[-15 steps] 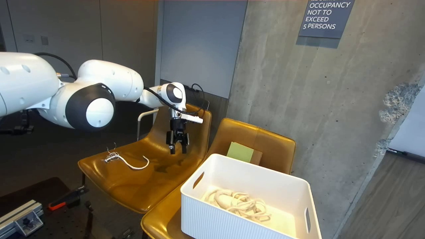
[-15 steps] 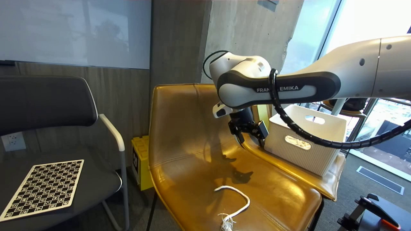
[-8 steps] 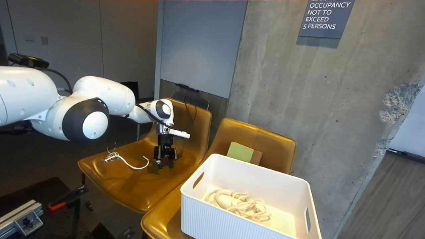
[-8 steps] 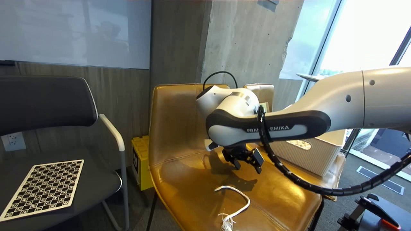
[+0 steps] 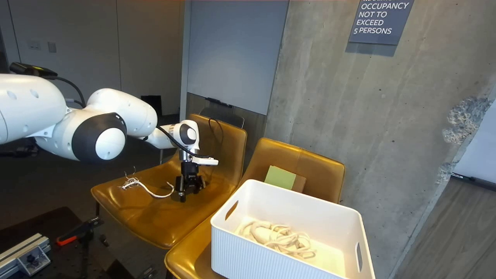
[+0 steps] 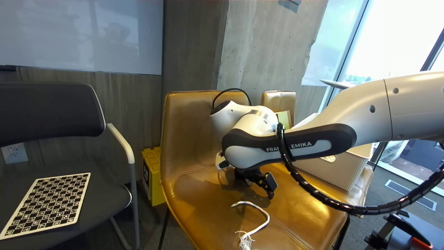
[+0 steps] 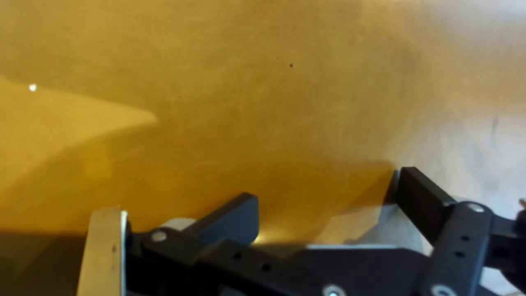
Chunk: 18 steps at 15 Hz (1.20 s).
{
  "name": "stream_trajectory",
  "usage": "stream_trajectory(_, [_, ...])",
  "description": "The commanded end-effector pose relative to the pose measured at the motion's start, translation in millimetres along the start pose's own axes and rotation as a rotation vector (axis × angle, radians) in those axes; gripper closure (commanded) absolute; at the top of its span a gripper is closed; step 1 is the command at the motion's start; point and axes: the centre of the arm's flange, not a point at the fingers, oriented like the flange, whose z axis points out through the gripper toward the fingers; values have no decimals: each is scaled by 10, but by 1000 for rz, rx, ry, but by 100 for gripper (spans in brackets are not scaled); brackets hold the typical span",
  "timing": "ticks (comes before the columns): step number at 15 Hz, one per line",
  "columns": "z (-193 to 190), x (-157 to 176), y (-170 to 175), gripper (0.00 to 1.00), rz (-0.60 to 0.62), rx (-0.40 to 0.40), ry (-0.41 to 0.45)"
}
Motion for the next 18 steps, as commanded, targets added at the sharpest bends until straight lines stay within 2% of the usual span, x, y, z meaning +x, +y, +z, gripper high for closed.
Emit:
stream_trajectory(1, [284,13,-689,0,29,-51,160])
stream_trajectory(4, [216,-124,-705,0,33,-46,241])
stream_trajectory(13, [366,-323,-794,0,33,-183,461])
stream_trajectory(15, [430,-332,-852,0,-1,-186,447])
stream_trajectory(18, [569,-281,-986,0,-53,-259,441])
